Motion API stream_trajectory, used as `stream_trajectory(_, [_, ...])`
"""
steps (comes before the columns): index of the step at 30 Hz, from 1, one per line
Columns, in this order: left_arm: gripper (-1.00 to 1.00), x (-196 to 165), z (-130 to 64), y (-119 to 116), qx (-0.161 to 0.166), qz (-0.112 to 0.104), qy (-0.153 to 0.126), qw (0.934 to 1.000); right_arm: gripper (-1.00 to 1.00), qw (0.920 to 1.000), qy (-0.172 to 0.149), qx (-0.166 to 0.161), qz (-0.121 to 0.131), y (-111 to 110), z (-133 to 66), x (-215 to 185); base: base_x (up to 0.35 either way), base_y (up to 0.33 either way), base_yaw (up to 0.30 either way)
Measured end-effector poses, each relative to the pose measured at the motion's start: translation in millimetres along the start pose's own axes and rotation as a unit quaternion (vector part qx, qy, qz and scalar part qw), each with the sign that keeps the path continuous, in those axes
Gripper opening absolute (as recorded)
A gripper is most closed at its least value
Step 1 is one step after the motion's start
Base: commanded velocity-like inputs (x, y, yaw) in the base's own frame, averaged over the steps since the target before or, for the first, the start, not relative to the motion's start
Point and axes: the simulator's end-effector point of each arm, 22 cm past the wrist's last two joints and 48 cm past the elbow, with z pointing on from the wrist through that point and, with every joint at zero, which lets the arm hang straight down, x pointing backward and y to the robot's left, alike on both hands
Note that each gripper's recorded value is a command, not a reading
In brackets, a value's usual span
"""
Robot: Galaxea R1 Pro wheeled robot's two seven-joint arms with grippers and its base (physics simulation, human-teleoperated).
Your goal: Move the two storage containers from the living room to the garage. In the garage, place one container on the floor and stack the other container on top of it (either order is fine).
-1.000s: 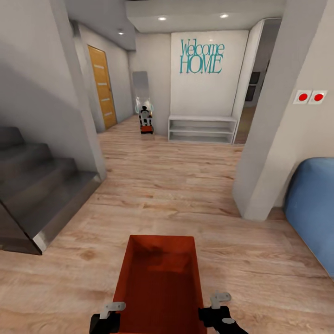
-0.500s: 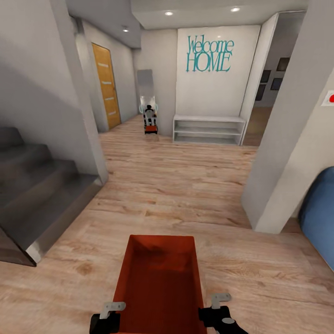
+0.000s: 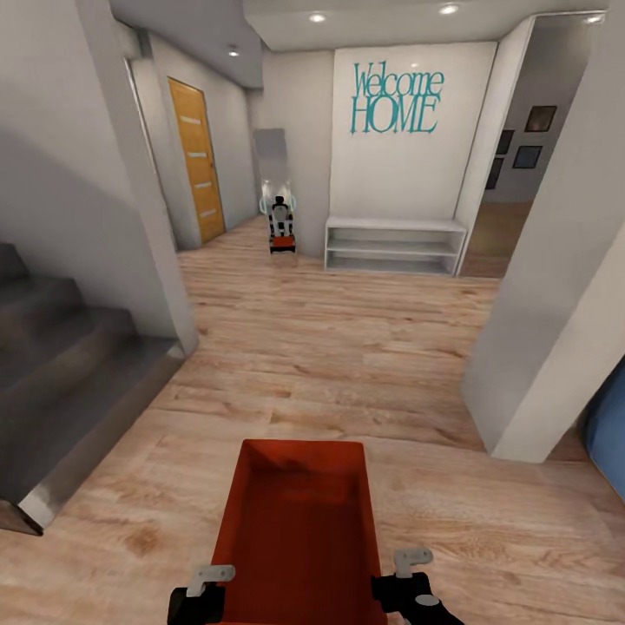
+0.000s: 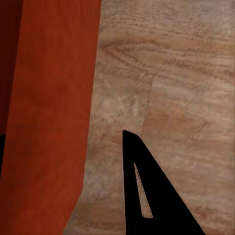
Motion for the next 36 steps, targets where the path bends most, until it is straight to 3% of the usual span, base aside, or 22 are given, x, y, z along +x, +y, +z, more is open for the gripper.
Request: stream_trajectory(36, [-1.0,0.0,0.0,0.1,0.0,0.0,0.0,1.0,-1.0,1.0,0.0,0.0,0.0,0.1,0.0,0.0,0.344,0.0,0.011])
